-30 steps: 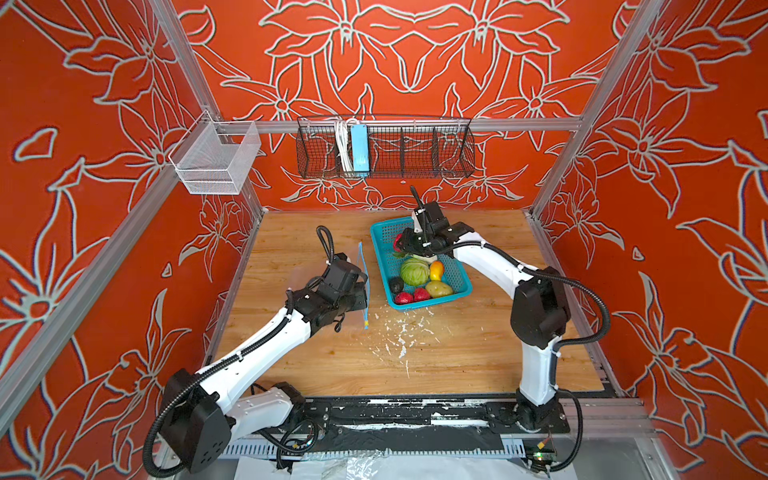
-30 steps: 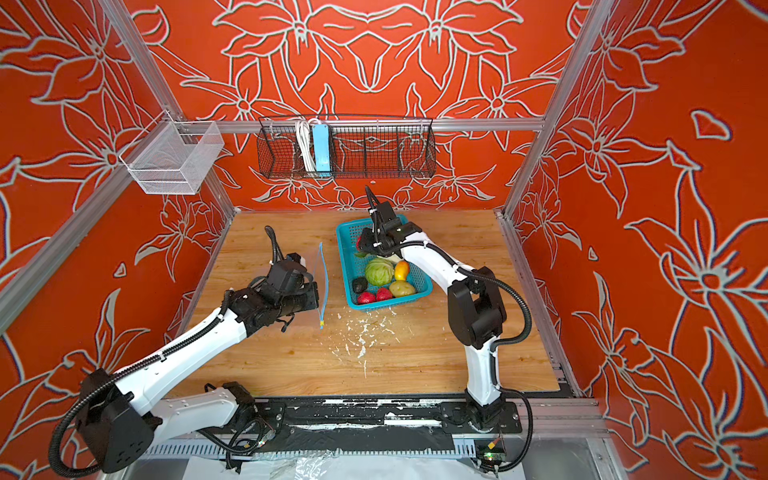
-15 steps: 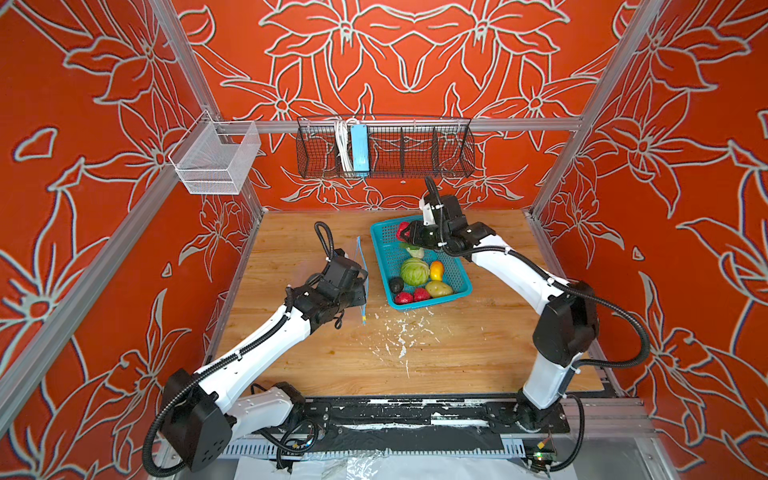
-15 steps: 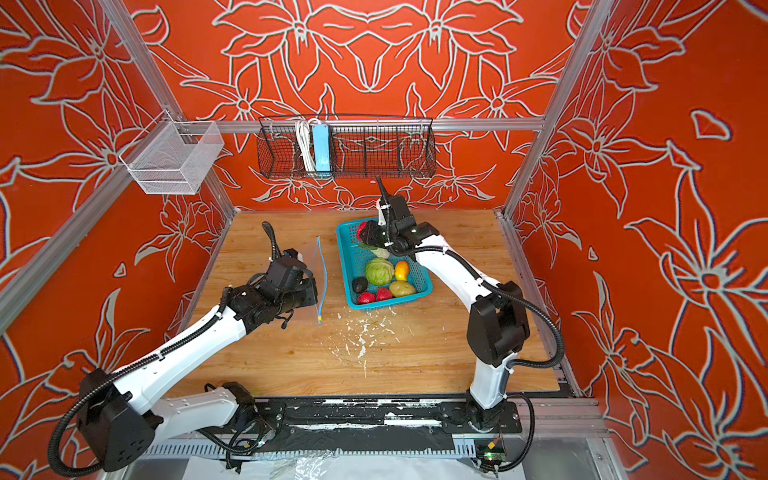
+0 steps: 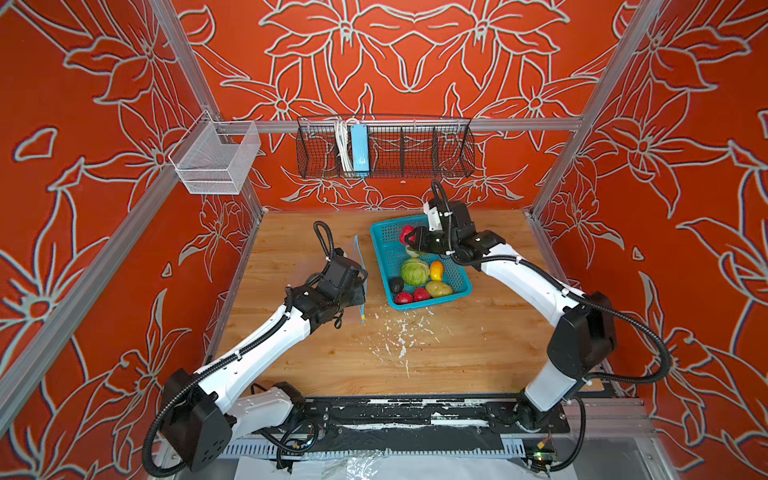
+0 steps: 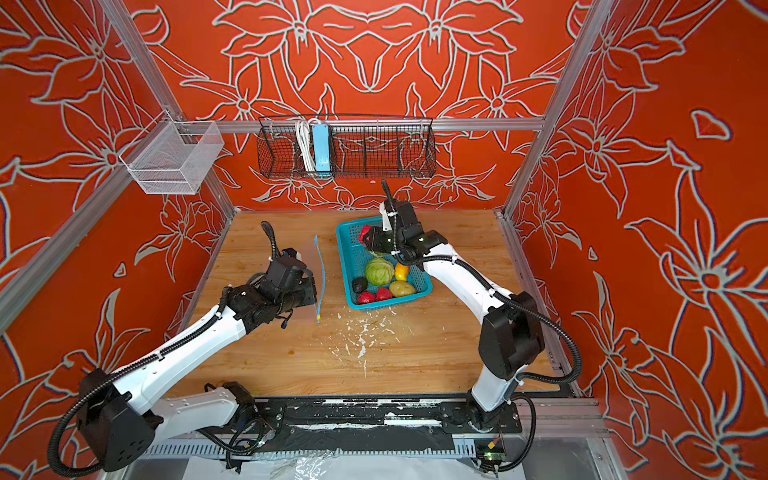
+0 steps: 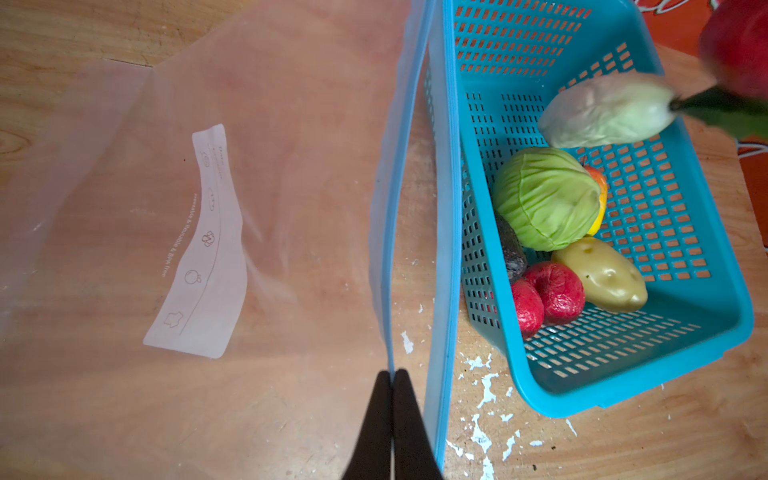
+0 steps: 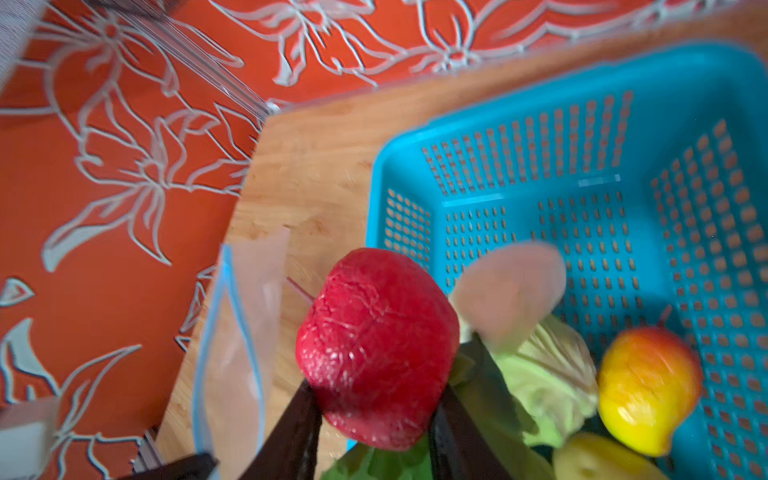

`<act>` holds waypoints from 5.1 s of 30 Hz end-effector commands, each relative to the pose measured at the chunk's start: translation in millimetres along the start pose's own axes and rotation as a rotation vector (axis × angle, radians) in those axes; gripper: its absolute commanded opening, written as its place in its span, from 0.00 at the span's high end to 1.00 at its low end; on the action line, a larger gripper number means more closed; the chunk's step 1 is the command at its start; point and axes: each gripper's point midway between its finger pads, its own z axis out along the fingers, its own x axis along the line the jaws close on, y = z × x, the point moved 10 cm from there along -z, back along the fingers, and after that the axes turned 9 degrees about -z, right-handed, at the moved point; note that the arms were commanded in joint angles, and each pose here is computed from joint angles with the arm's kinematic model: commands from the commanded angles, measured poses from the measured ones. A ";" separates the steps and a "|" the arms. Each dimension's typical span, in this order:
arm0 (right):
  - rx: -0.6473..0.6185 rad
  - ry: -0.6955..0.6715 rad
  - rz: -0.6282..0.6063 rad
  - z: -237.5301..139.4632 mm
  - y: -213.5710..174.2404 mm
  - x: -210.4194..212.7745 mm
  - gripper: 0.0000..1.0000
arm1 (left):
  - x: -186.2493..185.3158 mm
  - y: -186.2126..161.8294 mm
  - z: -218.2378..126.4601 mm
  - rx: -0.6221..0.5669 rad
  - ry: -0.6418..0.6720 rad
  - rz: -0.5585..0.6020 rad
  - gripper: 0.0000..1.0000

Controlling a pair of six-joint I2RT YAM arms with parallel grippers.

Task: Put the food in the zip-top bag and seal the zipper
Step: 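Lift the red radish out of the basket with the right gripper, then carry the red radish toward the bag opening held by the left gripper, then lower the red radish into the bag opening beside the left gripper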

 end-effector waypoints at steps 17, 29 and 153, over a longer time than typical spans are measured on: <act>0.194 -0.189 0.015 -15.0 -78.0 -39.9 0.54 | -2.6 0.2 4.6 0.003 0.006 -0.002 1.00; 0.231 -0.257 0.006 -18.0 -78.1 -43.6 0.38 | -3.0 -0.4 6.8 0.008 0.008 -0.002 1.00; 0.234 0.058 -0.222 -11.2 -47.6 110.5 0.06 | -18.9 30.4 -60.8 -0.135 -0.217 0.003 1.00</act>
